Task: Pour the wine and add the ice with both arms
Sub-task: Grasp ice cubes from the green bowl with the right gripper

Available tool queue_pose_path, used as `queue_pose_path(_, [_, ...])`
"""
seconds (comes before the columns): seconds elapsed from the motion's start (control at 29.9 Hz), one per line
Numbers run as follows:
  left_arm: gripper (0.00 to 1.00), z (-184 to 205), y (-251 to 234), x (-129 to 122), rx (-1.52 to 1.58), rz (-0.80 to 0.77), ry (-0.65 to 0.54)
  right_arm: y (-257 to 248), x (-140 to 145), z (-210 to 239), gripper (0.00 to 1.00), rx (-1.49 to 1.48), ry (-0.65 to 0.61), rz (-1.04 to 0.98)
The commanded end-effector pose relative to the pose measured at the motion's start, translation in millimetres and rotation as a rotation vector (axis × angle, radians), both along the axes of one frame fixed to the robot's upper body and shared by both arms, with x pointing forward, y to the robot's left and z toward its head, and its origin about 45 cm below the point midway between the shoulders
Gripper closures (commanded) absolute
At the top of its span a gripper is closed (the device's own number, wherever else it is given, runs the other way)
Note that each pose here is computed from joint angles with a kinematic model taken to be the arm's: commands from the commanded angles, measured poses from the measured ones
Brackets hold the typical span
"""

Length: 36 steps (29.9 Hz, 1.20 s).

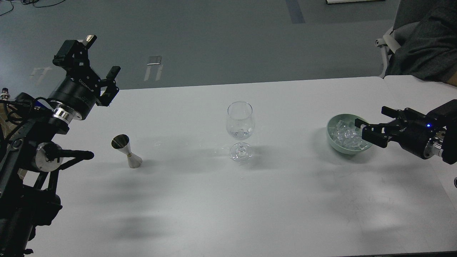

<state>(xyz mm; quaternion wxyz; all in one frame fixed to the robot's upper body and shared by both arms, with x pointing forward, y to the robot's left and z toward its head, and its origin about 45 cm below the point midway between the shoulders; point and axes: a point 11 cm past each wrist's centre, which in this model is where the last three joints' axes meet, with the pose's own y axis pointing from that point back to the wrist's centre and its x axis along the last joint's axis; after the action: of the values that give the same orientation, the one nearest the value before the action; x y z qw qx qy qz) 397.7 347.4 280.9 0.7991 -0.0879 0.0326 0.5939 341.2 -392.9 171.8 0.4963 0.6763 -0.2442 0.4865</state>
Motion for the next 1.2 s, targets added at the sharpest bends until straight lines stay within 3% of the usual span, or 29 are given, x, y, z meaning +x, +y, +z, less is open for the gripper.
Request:
queue_pose_path(0.0, [0.02, -1, -2, 0, -0.006, -0.003, 0.0, 3, -1, -10, 0.27, 0.002, 0.016, -0.007])
queue_pose_path(0.03, [0.02, -1, -2, 0, -0.005, -0.003, 0.001, 4, -1, -14, 0.36, 0.007, 0.025, -0.01])
queue_pose_path(0.13, [0.02, -2, -2, -1, -0.005, -0.003, 0.001, 7, -4, -24, 0.43, 0.012, 0.05, -0.015])
queue_pose_path(0.97, [0.02, -2, -3, -2, -0.004, -0.009, 0.0, 20, -4, -49, 0.43, 0.041, 0.092, -0.038])
queue_pose_path(1.1, [0.02, -1, -2, -2, -0.005, -0.007, -0.001, 22, -3, -50, 0.46, 0.041, 0.091, -0.033])
queue_pose_path(1.17, [0.02, -1, -2, -2, -0.003, -0.007, -0.001, 22, -3, -50, 0.52, 0.039, 0.092, -0.034])
